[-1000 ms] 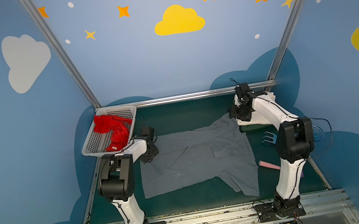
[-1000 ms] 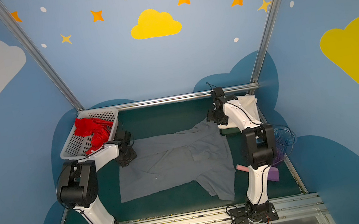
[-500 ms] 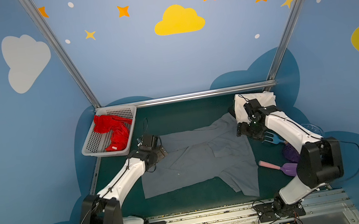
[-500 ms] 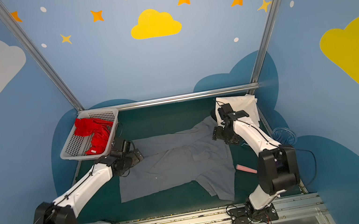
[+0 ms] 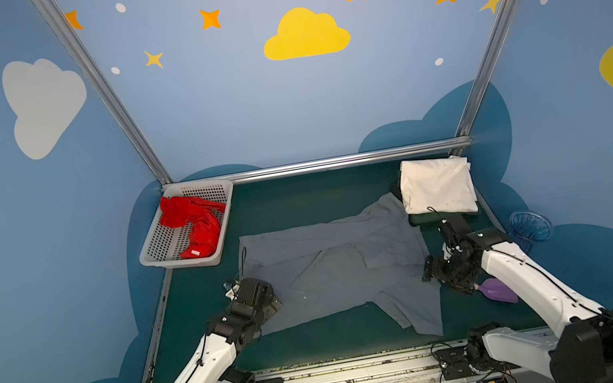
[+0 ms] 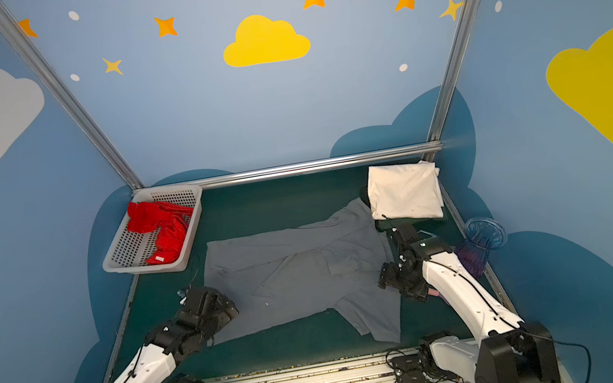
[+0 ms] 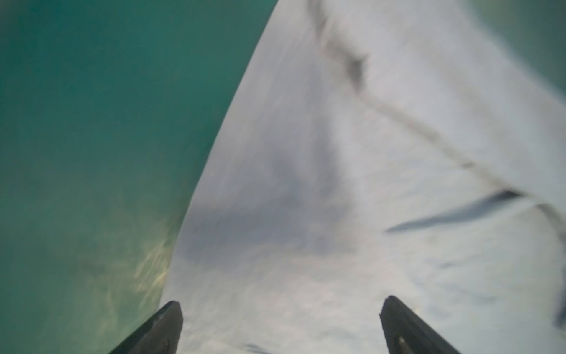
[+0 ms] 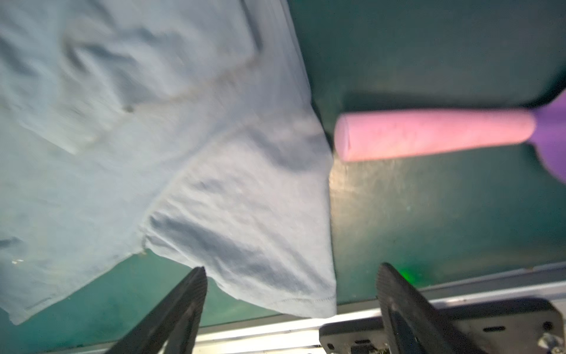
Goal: Fold and stack the t-shirts
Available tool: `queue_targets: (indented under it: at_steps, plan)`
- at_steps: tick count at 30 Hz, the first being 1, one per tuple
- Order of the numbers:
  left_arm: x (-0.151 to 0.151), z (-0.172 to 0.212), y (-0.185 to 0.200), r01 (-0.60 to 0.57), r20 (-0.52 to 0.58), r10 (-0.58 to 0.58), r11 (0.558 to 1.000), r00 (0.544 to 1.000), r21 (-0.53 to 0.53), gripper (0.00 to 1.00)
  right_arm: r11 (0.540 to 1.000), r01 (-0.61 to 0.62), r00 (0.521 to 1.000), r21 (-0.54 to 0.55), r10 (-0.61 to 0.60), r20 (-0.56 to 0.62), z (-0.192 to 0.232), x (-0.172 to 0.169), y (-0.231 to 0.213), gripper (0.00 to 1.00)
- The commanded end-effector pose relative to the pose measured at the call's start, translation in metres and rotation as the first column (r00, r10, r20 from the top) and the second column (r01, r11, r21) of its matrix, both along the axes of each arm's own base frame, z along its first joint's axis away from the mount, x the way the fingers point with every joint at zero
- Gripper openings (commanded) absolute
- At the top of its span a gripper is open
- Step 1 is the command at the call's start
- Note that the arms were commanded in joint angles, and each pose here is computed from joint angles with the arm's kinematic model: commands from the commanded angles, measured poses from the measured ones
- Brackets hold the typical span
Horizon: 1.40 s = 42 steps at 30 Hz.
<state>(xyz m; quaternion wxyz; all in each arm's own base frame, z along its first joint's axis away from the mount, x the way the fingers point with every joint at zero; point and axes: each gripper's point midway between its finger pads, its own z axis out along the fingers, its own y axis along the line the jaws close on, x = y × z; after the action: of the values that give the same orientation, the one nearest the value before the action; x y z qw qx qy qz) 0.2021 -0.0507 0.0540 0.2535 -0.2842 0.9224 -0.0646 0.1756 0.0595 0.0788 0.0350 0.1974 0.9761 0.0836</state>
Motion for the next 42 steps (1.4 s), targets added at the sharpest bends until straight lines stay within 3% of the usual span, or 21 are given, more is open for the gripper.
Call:
queue_targets:
  at_steps: [1, 4, 12, 21, 27, 30, 32, 37, 42]
  plan:
    - [-0.011, -0.013, 0.007, -0.054, -0.027, 0.055, 0.998, 0.998, 0.009, 1.00, 0.998, 0.005, 1.000, 0.055, -0.004, -0.021, -0.008, -0.013, 0.009, 0.84]
    - [-0.015, -0.019, 0.009, -0.064, -0.044, 0.065, 0.998, 0.997, 0.019, 1.00, 0.995, 0.000, 1.000, 0.098, 0.001, -0.012, -0.010, -0.013, 0.020, 0.81]
    - [-0.020, -0.033, 0.013, -0.101, -0.044, 0.101, 0.995, 0.994, 0.017, 0.99, 0.999, -0.023, 0.997, 0.035, 0.025, -0.069, -0.032, -0.032, 0.015, 0.79]
    - [-0.020, -0.039, 0.014, -0.107, -0.060, 0.109, 0.994, 0.992, 0.030, 0.93, 0.999, -0.044, 0.996, 0.024, 0.046, -0.070, -0.041, -0.031, 0.019, 0.78]
    - [-0.021, -0.041, 0.012, -0.102, -0.057, 0.102, 0.995, 0.993, 0.010, 0.72, 0.998, -0.054, 0.996, 0.025, 0.056, -0.075, -0.048, -0.029, 0.023, 0.73]
    - [-0.021, -0.041, 0.011, -0.101, -0.054, 0.102, 0.995, 0.993, 0.004, 0.52, 0.998, -0.063, 0.995, 0.026, 0.064, -0.070, -0.051, -0.026, 0.025, 0.68]
    - [-0.022, -0.041, 0.010, -0.096, -0.052, 0.096, 0.995, 0.994, -0.001, 0.36, 0.997, -0.077, 0.995, 0.024, 0.079, -0.054, -0.051, -0.023, 0.026, 0.59]
    - [-0.021, -0.040, 0.011, -0.098, -0.045, 0.098, 0.995, 0.994, -0.003, 0.07, 0.997, -0.082, 0.997, 0.002, 0.082, -0.011, -0.050, -0.015, 0.025, 0.29]
    - [-0.021, -0.037, 0.012, -0.094, -0.041, 0.094, 0.996, 0.995, 0.008, 0.04, 0.997, -0.078, 0.997, 0.005, 0.078, 0.011, -0.048, -0.009, 0.027, 0.06]
